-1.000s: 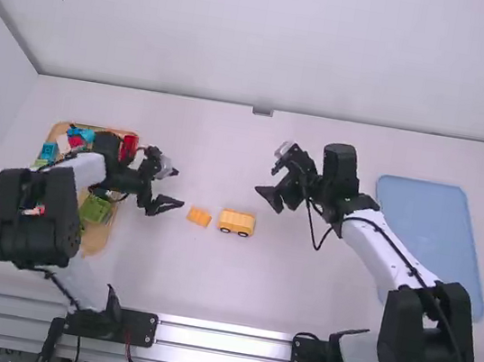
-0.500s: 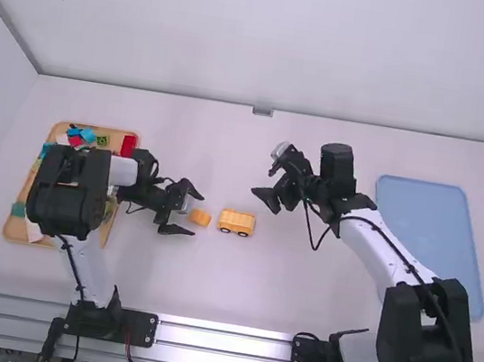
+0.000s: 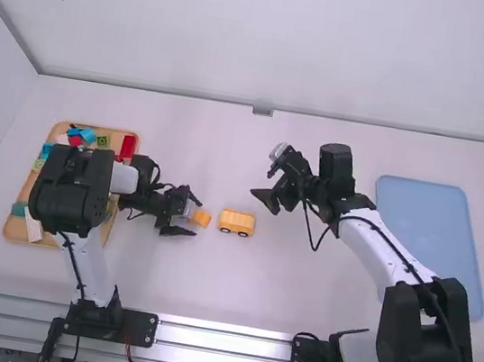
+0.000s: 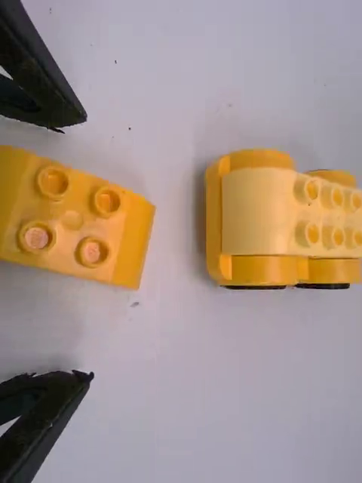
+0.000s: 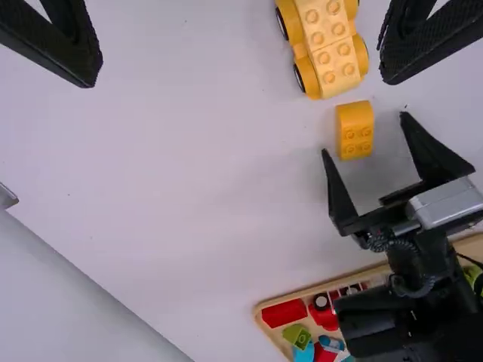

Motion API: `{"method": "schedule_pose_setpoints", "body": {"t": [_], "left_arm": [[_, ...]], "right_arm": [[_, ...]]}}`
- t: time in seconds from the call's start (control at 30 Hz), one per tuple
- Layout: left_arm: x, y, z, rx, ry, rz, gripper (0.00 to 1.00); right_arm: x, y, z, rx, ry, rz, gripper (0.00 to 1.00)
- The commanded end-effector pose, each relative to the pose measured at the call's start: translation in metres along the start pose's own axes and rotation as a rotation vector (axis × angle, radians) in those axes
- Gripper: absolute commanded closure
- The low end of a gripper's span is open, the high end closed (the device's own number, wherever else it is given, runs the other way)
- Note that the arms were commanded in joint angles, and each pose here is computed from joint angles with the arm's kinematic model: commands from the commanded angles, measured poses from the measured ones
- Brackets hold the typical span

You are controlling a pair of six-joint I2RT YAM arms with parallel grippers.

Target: Assemble lego blocks to make yellow taxi

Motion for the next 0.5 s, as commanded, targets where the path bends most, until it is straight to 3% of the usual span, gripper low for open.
{"method": "schedule_pose_setpoints", "body": {"t": [0.0,0.2,0.27,0.47], "left_arm": [[0.001,0.003,-0.002,0.014,-0.070,-0.025,0.16],[-0.004,0.002,0.009,0.060,-0.173,-0.015,0.11],[-0.005,0.001,0.009,0.060,-0.208,-0.009,0.01],[-0.015,0.001,0.003,0.035,-0.222,0.067,0.01]], "right_arm": [[-0.005,0.004,0.003,0.019,0.004,0.011,0.02],[-0.005,0.003,0.002,0.016,0.005,0.010,0.02],[-0.005,0.003,0.003,0.017,0.003,0.009,0.02],[-0.005,0.002,0.000,0.010,0.009,0.009,0.02]]}}
Point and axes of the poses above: each hand's point on the last joint's axis, 136 mm out from that joint toward the fingers, its own y axis out along the fingers, its own z axis along the line the jaws close on, x = y × z, the point moved 3 cm from there along -y, back along the fingers, and after that the axes turned 14 degrees about y, right-handed, at the moved point
